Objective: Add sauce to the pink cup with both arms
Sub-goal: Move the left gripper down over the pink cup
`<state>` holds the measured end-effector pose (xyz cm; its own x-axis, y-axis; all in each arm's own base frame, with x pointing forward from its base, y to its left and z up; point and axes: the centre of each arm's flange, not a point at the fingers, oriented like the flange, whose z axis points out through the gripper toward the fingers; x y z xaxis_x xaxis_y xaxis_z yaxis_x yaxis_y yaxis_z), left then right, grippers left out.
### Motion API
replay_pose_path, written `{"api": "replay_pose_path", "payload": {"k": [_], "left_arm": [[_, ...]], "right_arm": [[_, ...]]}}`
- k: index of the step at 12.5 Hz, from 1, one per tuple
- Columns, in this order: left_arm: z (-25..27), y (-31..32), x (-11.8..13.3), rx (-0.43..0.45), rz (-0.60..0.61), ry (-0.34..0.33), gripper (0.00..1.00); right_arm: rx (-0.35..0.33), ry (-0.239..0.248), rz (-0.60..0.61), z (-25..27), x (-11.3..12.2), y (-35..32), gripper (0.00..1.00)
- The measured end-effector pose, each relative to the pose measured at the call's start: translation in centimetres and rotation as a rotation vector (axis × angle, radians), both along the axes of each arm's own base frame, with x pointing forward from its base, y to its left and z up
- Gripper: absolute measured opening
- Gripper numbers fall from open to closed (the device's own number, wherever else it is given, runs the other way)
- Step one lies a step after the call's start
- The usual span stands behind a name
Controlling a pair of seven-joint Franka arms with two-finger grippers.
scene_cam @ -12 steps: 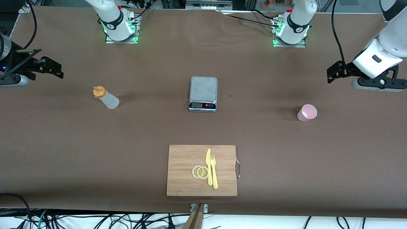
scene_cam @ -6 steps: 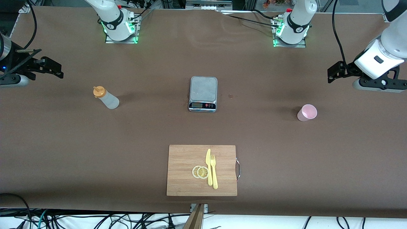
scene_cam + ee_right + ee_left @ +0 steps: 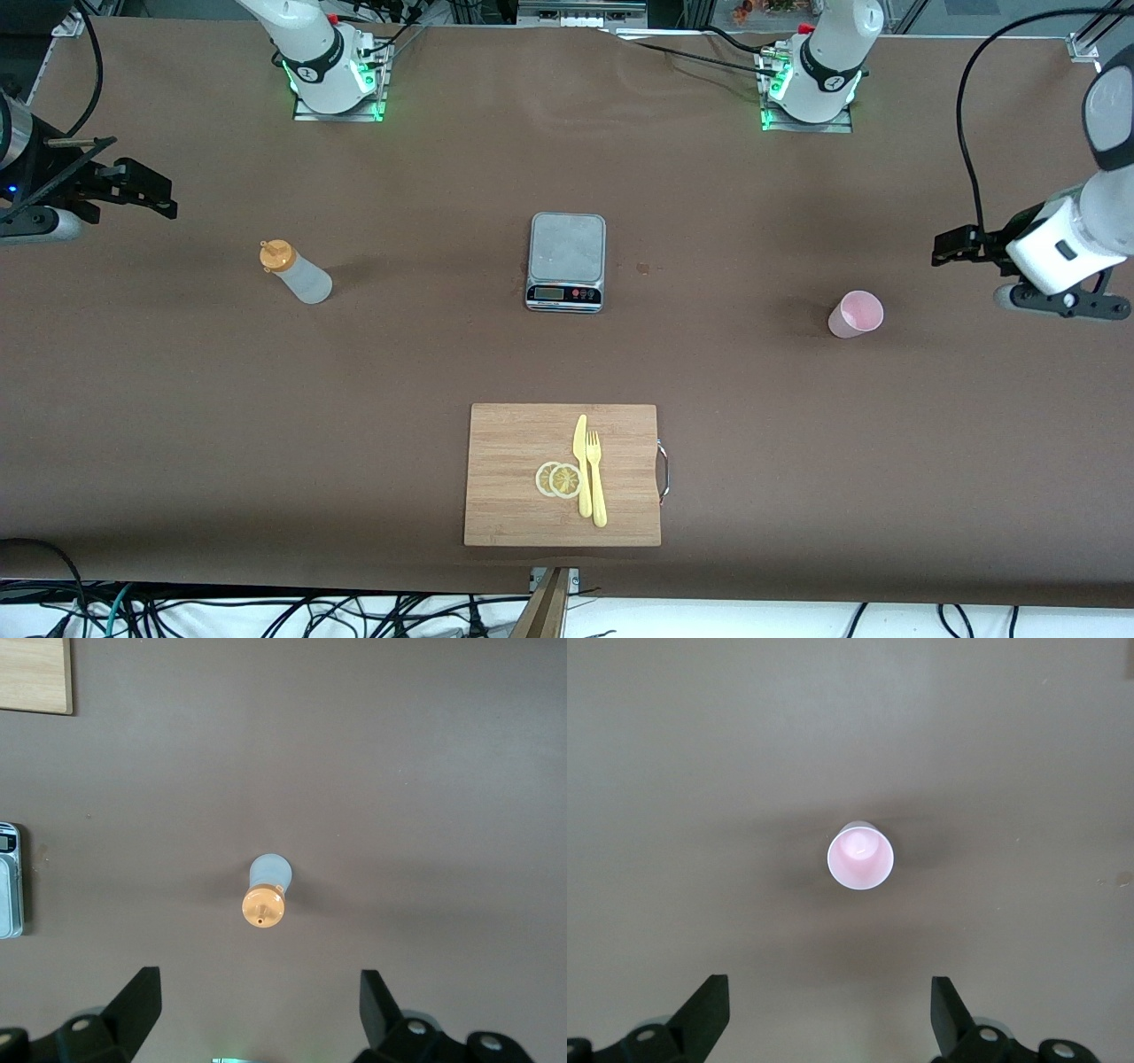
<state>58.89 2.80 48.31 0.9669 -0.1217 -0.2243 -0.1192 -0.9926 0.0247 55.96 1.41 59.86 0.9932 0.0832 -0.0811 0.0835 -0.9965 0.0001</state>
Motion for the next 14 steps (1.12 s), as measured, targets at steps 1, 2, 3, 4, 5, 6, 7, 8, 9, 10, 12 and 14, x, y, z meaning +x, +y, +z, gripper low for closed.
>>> {"api": "replay_pose_path", "payload": {"k": [1,2,3,4,5,6,7,8,9,10,12,14], "left_arm": [[-1.8,0.6,0.4,-0.004,0.001,0.028,1.0],[-3.4,1.2,0.8,-0.009,-0.003,0.044,1.0],[-4.8,1.8,1.2,-0.013,-0.008,0.048,1.0],[-6.3,2.1,1.2,-0.016,-0.013,0.054,1.0],[-7.9,2.1,0.8,-0.021,-0.026,0.061,1.0],[-9.4,2.1,0.3,-0.024,-0.041,0.059,1.0],[-10.8,2.0,-0.4,-0.027,-0.052,0.058,1.0],[-12.2,1.9,-1.2,-0.03,-0.061,0.058,1.0],[-13.6,1.8,-2.1,-0.031,-0.072,0.05,1.0],[-15.1,1.9,-2.8,-0.029,-0.097,0.026,1.0],[-17.9,2.2,-3.9,-0.024,-0.125,-0.034,1.0],[-19.9,2.4,-4.6,-0.02,-0.134,-0.086,1.0]], "right_arm": [[0.0,0.0,0.0,0.0,0.0,0.0,1.0],[0.0,0.0,0.0,0.0,0.0,0.0,1.0],[0.0,0.0,0.0,0.0,0.0,0.0,1.0],[0.0,0.0,0.0,0.0,0.0,0.0,1.0],[0.0,0.0,0.0,0.0,0.0,0.0,1.0],[0.0,0.0,0.0,0.0,0.0,0.0,1.0],[0.0,0.0,0.0,0.0,0.0,0.0,1.0],[0.0,0.0,0.0,0.0,0.0,0.0,1.0],[0.0,0.0,0.0,0.0,0.0,0.0,1.0],[0.0,0.0,0.0,0.0,0.0,0.0,1.0],[0.0,0.0,0.0,0.0,0.0,0.0,1.0],[0.0,0.0,0.0,0.0,0.0,0.0,1.0]]}}
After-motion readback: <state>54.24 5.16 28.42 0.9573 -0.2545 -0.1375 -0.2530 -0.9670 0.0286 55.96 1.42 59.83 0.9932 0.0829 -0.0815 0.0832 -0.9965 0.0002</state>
